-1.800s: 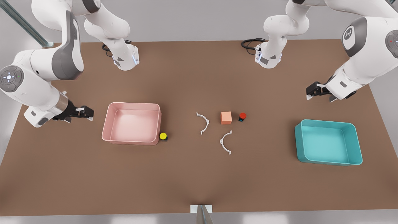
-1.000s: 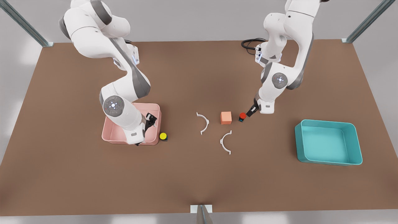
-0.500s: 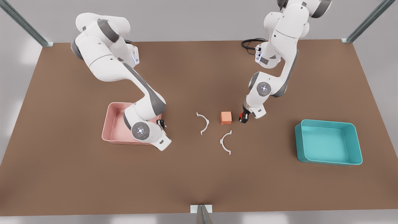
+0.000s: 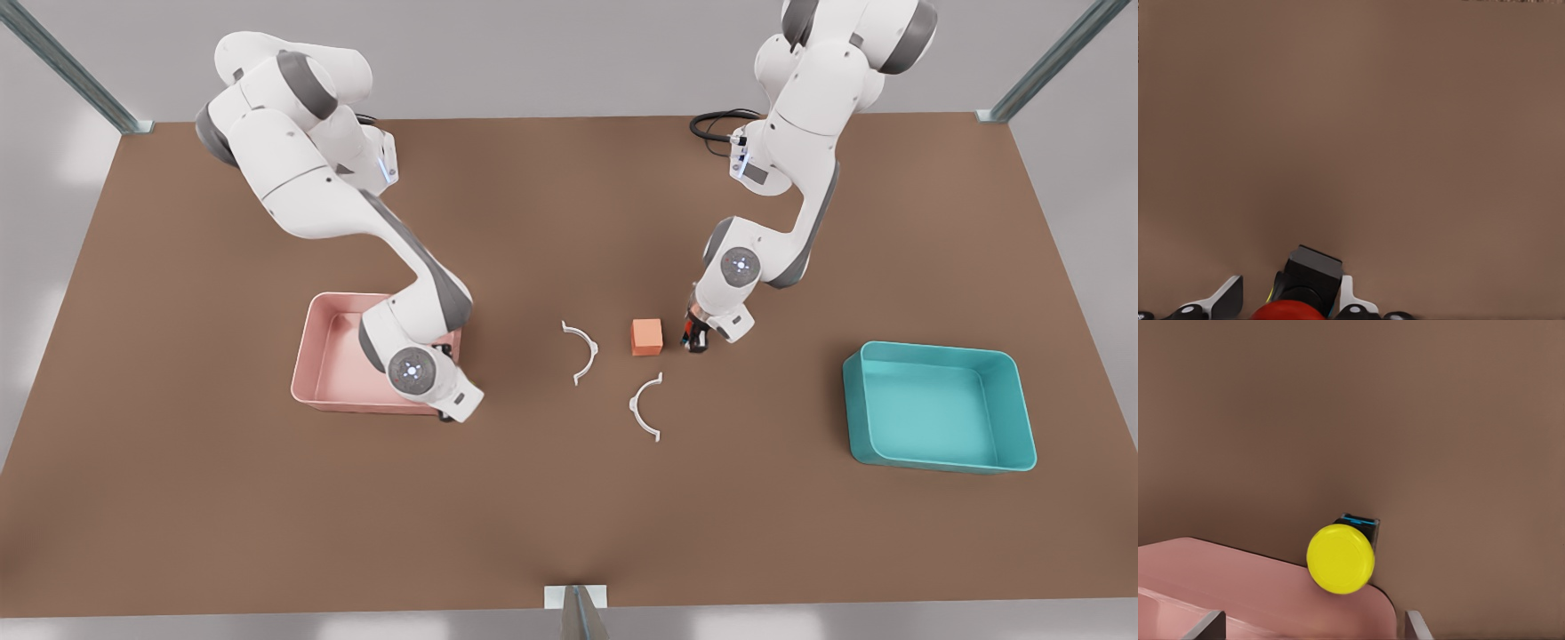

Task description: Place the red button in the blue storage box with the left arm, and place the yellow button in the pink storage box with the right arm

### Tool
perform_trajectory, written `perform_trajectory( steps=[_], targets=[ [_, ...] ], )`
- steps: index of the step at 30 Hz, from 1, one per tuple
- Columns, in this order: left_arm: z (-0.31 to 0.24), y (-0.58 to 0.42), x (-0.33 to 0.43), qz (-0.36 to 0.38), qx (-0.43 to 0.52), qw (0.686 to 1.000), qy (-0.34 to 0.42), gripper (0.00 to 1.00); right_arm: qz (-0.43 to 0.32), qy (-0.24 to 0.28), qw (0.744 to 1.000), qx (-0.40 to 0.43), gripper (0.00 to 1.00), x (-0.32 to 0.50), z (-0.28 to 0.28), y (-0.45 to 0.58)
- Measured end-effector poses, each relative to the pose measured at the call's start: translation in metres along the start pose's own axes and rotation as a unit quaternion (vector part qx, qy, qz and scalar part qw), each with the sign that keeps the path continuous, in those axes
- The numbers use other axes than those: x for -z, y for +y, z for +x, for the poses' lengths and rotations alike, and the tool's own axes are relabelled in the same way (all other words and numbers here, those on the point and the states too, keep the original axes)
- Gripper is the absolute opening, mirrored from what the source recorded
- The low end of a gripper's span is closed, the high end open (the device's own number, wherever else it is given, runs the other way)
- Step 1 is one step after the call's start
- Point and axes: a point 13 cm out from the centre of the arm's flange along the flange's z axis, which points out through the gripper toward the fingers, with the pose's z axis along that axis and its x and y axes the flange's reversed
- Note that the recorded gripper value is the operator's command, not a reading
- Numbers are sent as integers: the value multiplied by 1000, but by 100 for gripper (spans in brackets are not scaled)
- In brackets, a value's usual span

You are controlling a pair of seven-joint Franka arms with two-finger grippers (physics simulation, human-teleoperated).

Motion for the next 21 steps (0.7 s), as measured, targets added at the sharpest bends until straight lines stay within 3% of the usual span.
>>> perform_trajectory(
  steps=[3,10,18,21],
  targets=[
    [10,-1,2,4,4,1000,2,75,28,-10,1000,-2,100,8,-8,-10],
    [14,-3,7,9,23,1000,4,59,51,-25,998,-18,100,-7,-8,-25],
    [10,-20,58,35,32,999,11,53,64,-29,997,-18,100,-15,-20,-26],
    [-17,-42,102,61,38,997,4,53,66,-26,997,-16,100,-18,-22,-14]
  ],
)
